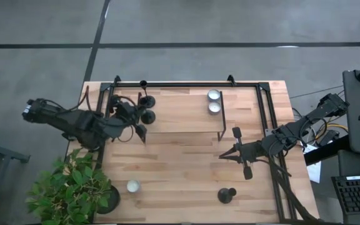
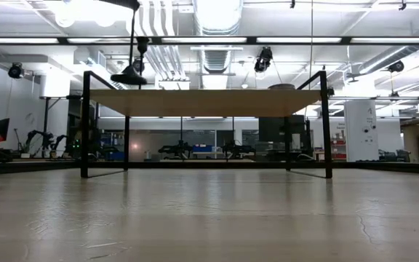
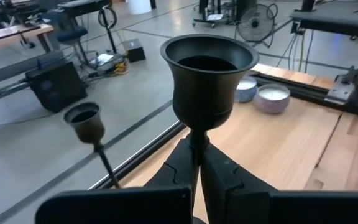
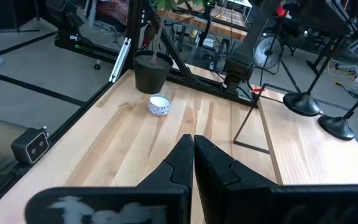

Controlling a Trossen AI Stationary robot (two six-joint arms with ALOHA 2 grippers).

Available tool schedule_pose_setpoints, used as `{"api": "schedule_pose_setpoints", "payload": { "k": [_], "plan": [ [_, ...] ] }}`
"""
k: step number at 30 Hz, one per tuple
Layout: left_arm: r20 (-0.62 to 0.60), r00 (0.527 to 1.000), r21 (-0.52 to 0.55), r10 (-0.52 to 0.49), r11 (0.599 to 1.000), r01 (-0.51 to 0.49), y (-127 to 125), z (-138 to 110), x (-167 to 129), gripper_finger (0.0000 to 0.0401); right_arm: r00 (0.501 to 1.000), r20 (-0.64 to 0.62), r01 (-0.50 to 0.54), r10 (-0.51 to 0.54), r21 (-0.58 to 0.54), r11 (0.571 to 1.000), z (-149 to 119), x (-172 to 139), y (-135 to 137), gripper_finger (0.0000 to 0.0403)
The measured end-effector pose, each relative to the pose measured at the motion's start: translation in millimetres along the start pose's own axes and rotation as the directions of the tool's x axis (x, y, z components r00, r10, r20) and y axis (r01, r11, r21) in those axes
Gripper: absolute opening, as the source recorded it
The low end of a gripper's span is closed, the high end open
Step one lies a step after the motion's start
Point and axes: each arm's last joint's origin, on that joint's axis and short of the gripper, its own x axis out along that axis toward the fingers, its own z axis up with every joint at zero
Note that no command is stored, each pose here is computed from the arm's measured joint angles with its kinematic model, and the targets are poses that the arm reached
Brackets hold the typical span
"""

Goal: Pick & Place candle stick holders
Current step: Put the top black holder on the shelf

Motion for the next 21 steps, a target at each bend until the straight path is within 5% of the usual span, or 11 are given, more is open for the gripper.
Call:
{"api": "schedule_pose_setpoints", "payload": {
  "k": [21],
  "plan": [
    [-0.037, 0.988, -0.154, 0.153, 0.975, -0.157, 22, -25, 27, 0.0007, 1.0, 0.0, -0.001, 0.001, 0.0, 1.0, 0, 0, 0, 0.0008]
  ]
}}
